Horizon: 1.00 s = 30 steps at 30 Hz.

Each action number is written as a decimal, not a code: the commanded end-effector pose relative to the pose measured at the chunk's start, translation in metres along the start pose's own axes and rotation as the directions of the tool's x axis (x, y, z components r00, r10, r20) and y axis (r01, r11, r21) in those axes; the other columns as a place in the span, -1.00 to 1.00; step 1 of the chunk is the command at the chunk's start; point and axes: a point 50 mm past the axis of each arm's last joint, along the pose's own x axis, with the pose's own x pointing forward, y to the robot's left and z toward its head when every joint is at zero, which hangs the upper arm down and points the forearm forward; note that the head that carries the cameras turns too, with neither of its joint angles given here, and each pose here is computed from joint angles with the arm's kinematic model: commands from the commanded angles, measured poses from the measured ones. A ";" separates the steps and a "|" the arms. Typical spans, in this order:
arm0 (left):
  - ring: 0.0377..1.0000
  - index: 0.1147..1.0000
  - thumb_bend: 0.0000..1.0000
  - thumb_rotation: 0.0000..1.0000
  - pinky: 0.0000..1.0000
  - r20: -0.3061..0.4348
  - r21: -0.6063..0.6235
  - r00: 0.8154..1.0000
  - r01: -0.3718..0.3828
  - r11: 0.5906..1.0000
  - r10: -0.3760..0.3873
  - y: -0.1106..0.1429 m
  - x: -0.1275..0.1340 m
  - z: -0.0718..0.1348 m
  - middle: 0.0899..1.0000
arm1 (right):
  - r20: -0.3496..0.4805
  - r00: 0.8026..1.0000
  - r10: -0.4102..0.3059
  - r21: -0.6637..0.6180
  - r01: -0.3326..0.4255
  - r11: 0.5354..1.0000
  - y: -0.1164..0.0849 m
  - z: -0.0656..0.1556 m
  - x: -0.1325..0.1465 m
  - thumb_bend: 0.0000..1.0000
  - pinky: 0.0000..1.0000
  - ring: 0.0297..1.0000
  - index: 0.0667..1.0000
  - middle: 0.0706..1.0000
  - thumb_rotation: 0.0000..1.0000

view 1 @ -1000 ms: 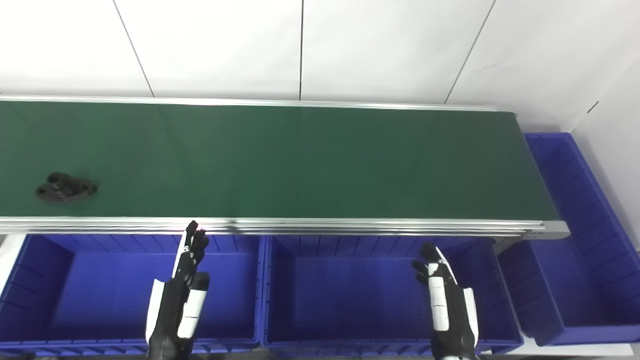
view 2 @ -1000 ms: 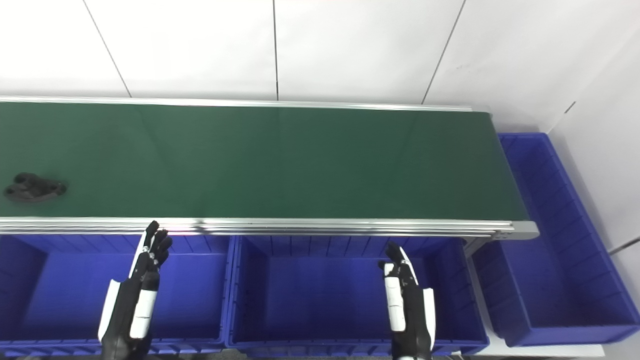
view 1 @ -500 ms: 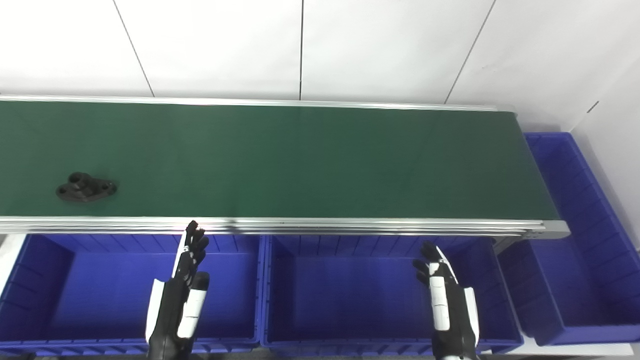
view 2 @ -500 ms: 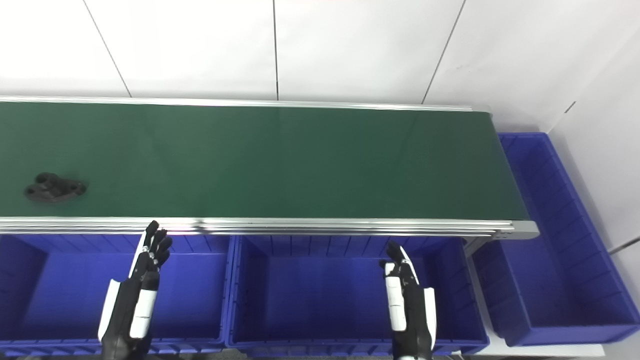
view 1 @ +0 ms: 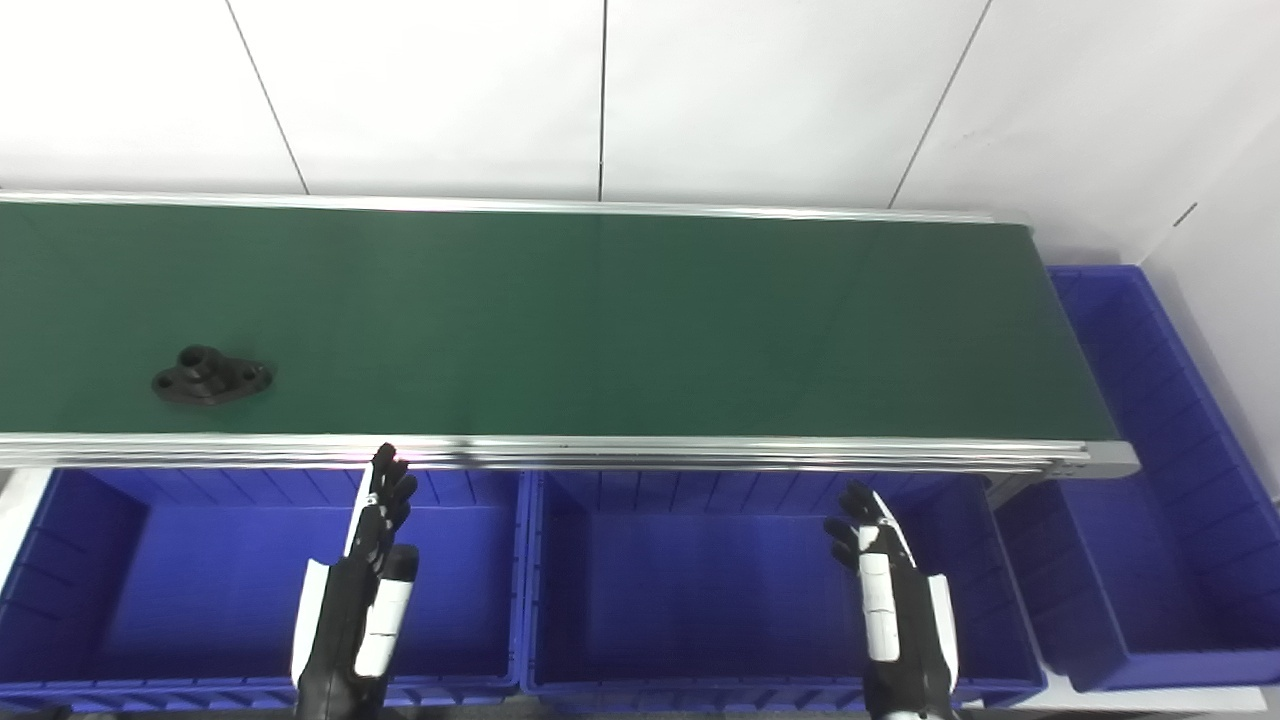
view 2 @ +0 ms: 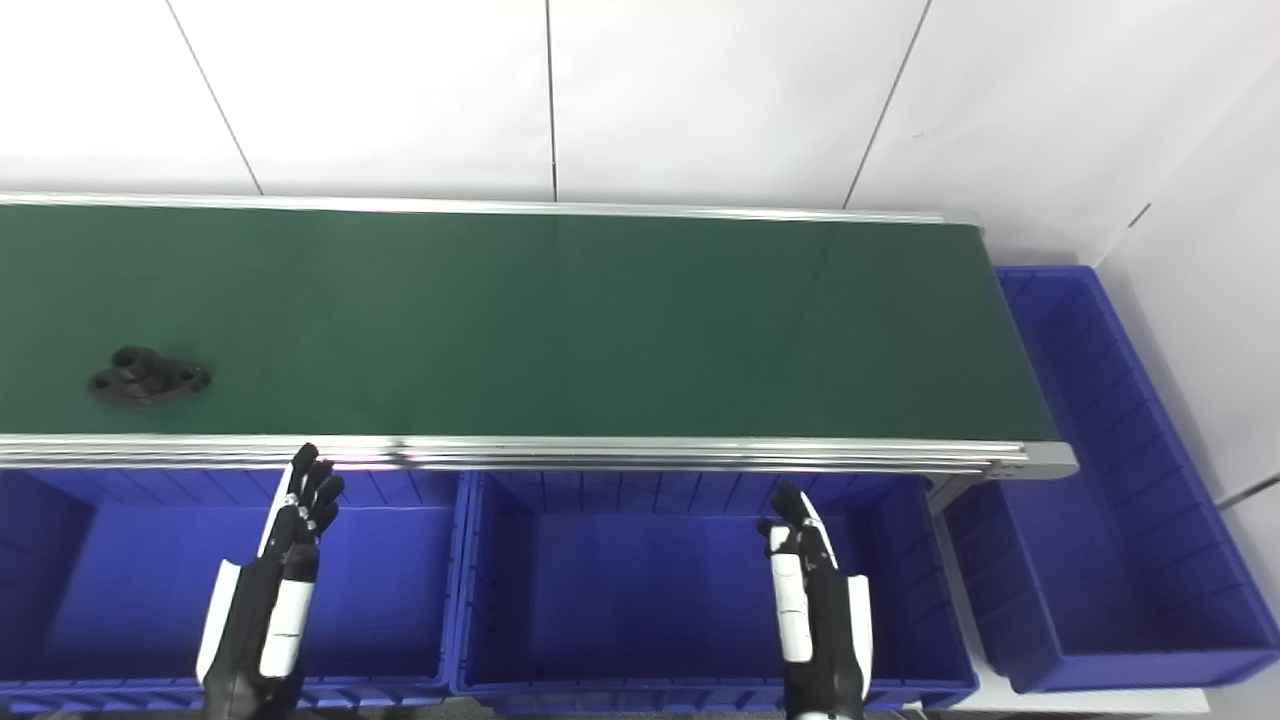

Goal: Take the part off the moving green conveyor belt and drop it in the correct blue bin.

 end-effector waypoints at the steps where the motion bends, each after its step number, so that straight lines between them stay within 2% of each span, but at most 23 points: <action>1: 0.89 1.00 0.17 1.00 0.91 0.049 0.001 0.999 -0.007 1.000 0.007 -0.001 0.001 0.005 0.95 | 0.081 0.997 0.002 0.019 -0.004 1.000 0.001 0.009 0.001 0.37 0.72 0.71 0.79 0.80 1.00; 10: 0.87 1.00 0.17 1.00 0.90 0.045 0.020 0.999 -0.006 1.000 0.006 -0.008 0.001 -0.001 0.93 | 0.088 0.996 0.001 0.015 -0.002 1.000 -0.006 -0.002 0.003 0.35 0.73 0.71 0.81 0.81 1.00; 16: 0.80 0.99 0.24 1.00 0.78 0.054 0.020 0.998 -0.016 1.000 0.015 -0.012 0.003 -0.005 0.86 | 0.094 0.996 -0.002 -0.002 0.003 1.000 -0.008 -0.007 0.006 0.32 0.69 0.69 0.78 0.79 1.00; 30: 0.80 0.98 0.31 0.97 0.79 0.063 0.009 0.998 -0.005 1.000 0.004 -0.012 0.004 -0.009 0.86 | 0.097 0.995 0.001 0.010 -0.002 1.000 -0.008 -0.009 0.007 0.27 0.68 0.69 0.78 0.77 1.00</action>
